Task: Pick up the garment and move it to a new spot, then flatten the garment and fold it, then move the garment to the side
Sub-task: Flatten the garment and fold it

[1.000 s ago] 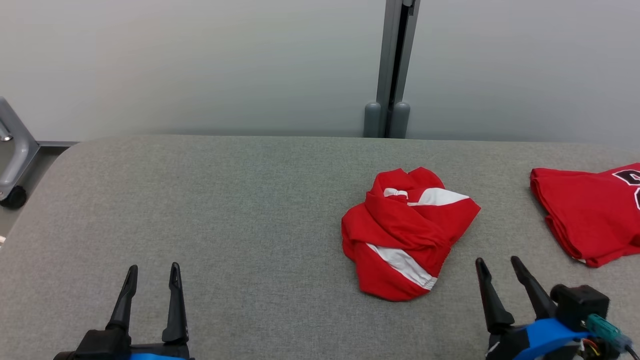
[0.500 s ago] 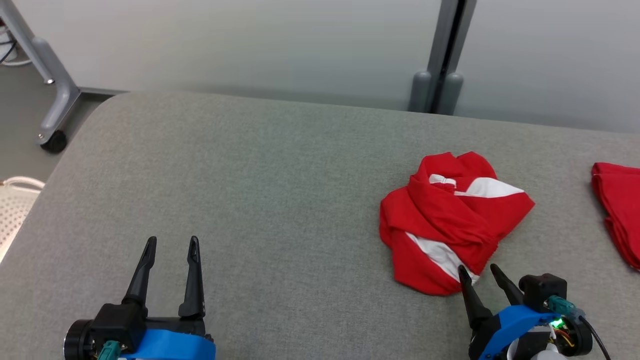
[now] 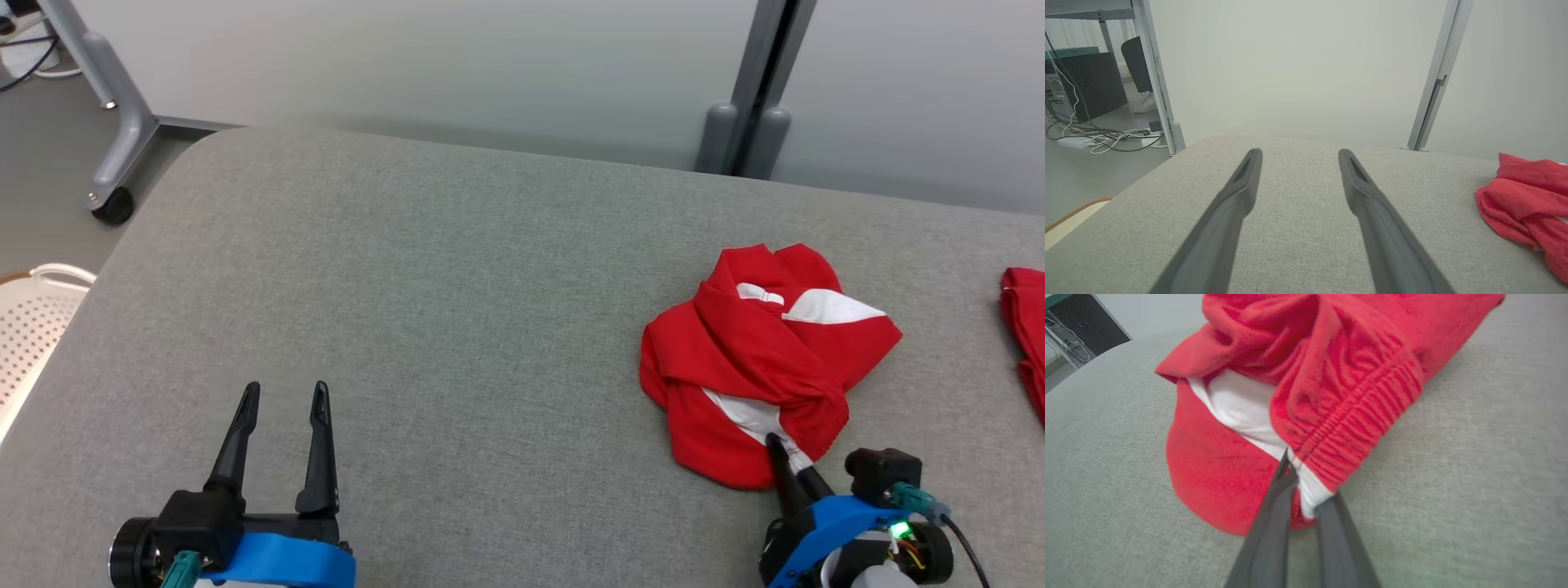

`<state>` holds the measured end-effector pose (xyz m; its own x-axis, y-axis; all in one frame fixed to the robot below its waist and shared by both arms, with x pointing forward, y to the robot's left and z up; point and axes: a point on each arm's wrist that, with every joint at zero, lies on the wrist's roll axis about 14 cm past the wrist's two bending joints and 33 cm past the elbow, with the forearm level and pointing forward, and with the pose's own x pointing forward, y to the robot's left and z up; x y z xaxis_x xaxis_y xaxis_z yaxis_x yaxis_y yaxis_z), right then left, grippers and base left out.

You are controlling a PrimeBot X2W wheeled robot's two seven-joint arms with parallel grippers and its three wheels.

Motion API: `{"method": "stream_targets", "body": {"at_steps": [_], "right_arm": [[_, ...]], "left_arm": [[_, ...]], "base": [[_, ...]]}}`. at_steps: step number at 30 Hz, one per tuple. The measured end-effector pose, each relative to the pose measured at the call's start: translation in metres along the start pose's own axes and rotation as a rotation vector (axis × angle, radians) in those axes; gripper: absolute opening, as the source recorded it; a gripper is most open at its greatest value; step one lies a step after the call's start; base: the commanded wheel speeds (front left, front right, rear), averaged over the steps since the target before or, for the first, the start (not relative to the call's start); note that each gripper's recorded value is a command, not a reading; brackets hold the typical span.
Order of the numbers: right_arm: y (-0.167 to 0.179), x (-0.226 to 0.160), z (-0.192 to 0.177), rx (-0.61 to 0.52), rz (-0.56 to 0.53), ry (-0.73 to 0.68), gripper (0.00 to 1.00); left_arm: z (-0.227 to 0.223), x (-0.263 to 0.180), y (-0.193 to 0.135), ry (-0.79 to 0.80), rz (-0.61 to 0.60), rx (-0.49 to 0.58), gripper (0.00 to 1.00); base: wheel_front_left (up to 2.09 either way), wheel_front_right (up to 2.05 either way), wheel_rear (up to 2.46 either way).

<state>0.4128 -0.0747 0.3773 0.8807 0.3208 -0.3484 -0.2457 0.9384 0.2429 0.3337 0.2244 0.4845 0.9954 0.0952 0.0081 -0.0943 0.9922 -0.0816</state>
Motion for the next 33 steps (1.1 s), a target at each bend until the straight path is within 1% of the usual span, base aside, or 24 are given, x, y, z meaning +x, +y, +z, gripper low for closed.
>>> {"method": "stream_targets", "body": {"at_steps": [2,5,10,13,16,18,21,24,29,33], "right_arm": [[-0.009,-0.004,0.005,0.004,-0.025,-0.022,0.00],[-0.033,-0.012,0.017,-0.008,-0.075,-0.064,0.00],[-0.090,-0.043,0.039,-0.053,-0.195,-0.134,0.00],[-0.120,-0.062,0.059,-0.088,-0.257,-0.186,0.00],[-0.137,-0.076,0.085,-0.121,-0.293,-0.241,0.00],[-0.140,-0.081,0.104,-0.141,-0.298,-0.281,0.00],[-0.127,-0.080,0.132,-0.173,-0.266,-0.339,0.00],[-0.098,-0.073,0.152,-0.203,-0.200,-0.373,0.00],[-0.025,-0.050,0.175,-0.240,-0.024,-0.401,0.00],[0.038,-0.029,0.173,-0.263,0.133,-0.378,0.00]], "left_arm": [[-0.001,0.000,-0.004,0.002,-0.011,-0.004,1.00],[-0.003,0.000,-0.010,0.008,-0.030,-0.012,1.00],[-0.004,0.005,-0.026,0.006,-0.079,-0.028,1.00],[-0.003,0.006,-0.035,0.001,-0.106,-0.034,1.00],[-0.001,0.007,-0.042,-0.004,-0.126,-0.043,1.00],[-0.001,0.007,-0.044,-0.006,-0.131,-0.044,1.00],[0.001,0.005,-0.044,-0.012,-0.128,-0.050,1.00],[0.002,0.002,-0.040,-0.014,-0.116,-0.054,1.00],[0.004,-0.005,-0.031,-0.021,-0.084,-0.062,1.00],[0.004,-0.012,-0.022,-0.024,-0.049,-0.068,1.00]], "base": [[0.00,0.00,0.00],[0.00,0.00,0.00],[0.00,0.00,0.00],[0.00,0.00,0.00],[0.00,0.00,0.00],[0.00,0.00,0.00],[0.00,0.00,0.00],[0.00,0.00,0.00],[0.00,0.00,0.00],[0.00,0.00,0.00]]}}
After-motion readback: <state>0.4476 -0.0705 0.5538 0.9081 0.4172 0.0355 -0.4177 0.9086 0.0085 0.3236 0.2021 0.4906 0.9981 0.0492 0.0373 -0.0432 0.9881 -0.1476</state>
